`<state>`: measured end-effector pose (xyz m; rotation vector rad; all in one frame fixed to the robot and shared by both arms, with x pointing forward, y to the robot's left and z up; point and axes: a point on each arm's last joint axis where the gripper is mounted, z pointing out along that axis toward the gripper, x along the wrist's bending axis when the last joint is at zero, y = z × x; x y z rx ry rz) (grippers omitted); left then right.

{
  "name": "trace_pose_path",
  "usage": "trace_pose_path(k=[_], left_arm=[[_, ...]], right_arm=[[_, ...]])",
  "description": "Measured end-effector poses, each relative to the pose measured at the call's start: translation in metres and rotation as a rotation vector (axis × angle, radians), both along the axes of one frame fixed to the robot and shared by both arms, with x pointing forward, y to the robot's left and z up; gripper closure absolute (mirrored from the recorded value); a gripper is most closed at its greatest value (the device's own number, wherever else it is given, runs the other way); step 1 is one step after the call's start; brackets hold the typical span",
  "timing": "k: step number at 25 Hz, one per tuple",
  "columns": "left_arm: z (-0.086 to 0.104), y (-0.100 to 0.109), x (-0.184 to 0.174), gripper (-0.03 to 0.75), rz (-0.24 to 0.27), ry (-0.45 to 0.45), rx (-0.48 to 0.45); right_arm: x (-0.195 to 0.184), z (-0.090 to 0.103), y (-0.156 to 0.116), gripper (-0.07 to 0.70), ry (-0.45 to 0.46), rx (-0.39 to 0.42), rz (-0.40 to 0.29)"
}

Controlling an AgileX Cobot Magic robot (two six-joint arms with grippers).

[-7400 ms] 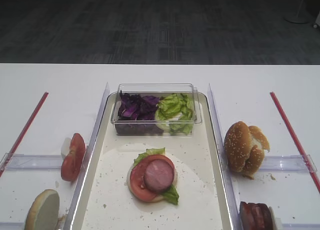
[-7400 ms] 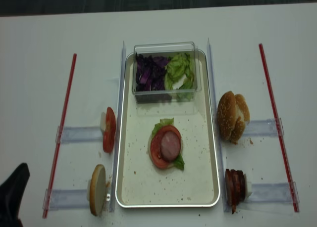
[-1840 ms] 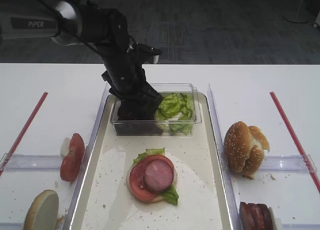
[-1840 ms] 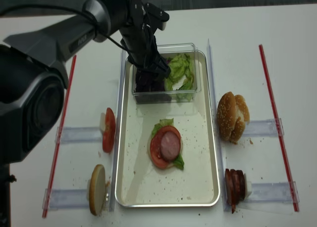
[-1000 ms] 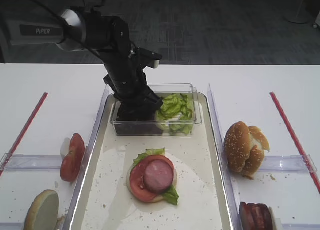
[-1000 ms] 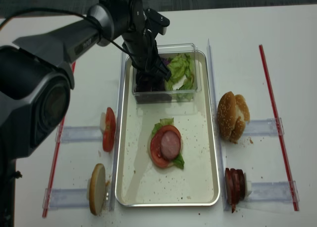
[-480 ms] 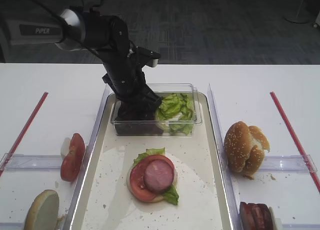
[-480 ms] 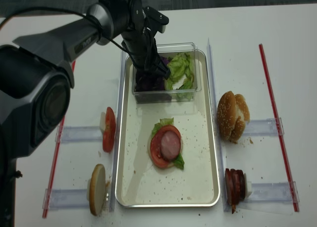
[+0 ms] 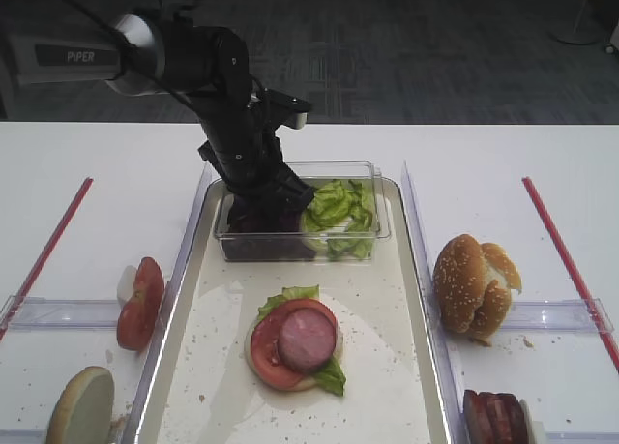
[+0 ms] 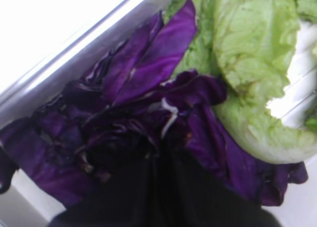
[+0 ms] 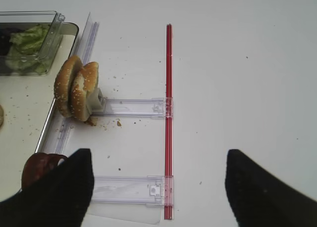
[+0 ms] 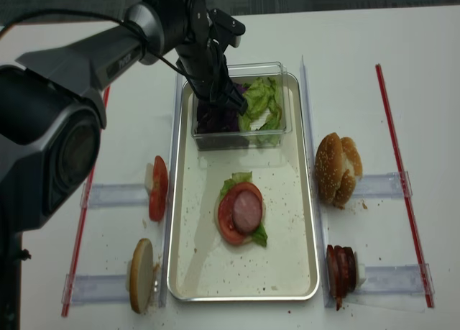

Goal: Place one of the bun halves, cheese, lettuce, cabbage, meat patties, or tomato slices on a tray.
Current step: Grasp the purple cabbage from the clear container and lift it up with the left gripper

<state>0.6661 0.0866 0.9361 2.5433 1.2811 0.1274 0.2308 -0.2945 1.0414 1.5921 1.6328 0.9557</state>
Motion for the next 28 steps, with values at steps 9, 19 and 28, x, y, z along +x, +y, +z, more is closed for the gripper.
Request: trace_pose_path(k=[9,19,28], left_arm=[[0.004,0.001,-0.002,0.694,-0.003,0.013,0.005],[0.051,0.005,-0.011,0.695,-0.017,-0.011,-0.001],[0.089,0.005,-0.011,0.695,-0.038,-0.002,0.011]], right_arm=[[0.0,0.0,0.0,0.061,0.0,0.0,0.0],[0.0,0.0,0.0,0.061,0.0,0.0,0.0],[0.0,0.0,0.0,0.061,0.0,0.0,0.0]])
